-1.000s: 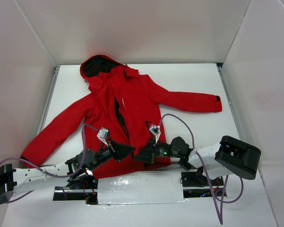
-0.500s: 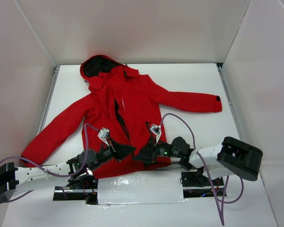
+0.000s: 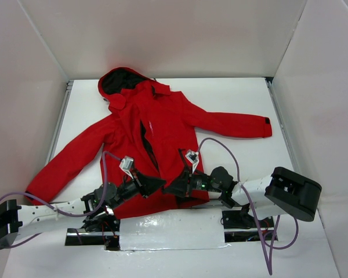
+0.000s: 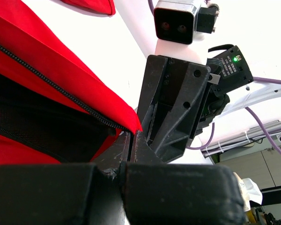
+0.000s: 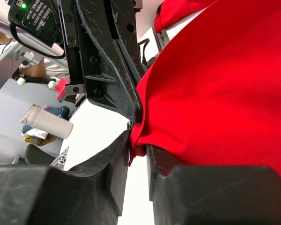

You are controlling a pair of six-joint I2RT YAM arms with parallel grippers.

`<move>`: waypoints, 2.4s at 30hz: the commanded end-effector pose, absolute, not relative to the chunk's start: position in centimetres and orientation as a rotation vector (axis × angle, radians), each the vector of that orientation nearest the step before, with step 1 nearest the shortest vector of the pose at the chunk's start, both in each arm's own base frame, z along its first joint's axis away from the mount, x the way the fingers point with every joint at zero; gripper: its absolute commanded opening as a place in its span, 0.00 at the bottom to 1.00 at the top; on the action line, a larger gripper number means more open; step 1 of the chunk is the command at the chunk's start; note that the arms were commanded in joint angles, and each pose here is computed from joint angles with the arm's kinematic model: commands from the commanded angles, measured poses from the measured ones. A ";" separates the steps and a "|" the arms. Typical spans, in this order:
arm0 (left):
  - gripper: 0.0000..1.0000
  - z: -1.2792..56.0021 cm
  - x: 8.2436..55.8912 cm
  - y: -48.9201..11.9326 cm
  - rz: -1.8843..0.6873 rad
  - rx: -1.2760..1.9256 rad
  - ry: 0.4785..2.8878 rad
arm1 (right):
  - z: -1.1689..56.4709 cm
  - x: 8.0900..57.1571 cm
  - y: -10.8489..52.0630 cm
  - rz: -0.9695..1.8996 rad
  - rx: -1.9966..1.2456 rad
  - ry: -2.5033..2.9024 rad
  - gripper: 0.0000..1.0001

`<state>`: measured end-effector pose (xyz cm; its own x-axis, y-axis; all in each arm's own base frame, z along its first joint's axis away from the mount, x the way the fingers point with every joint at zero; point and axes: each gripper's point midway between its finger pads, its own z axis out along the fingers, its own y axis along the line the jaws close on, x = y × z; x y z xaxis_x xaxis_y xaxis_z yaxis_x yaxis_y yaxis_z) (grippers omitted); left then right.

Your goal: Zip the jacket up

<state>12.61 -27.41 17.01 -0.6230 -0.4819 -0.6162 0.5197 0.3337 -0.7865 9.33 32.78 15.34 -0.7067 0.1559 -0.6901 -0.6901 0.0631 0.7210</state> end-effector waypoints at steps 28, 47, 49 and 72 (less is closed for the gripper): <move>0.00 15.9 12.4 -27.6 -1.347 0.148 1.762 | 18.9 8.6 33.1 1.776 -0.662 1.522 0.00; 0.98 14.9 17.2 -21.1 -0.748 -0.236 2.047 | 14.0 16.7 31.6 1.379 -0.173 1.832 0.00; 0.93 14.0 16.8 -20.9 -0.710 -0.237 2.101 | 13.2 18.4 29.9 1.266 -0.019 1.878 0.00; 0.77 0.0 12.5 -28.2 -0.151 0.023 2.703 | 16.9 22.3 19.1 0.803 0.330 1.916 0.00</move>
<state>11.50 -28.36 1.74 -0.8809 0.0354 -0.4720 0.0925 0.9908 -0.0984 21.96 19.97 15.22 -0.5109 0.5301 -0.6767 -0.1130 0.7390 0.6641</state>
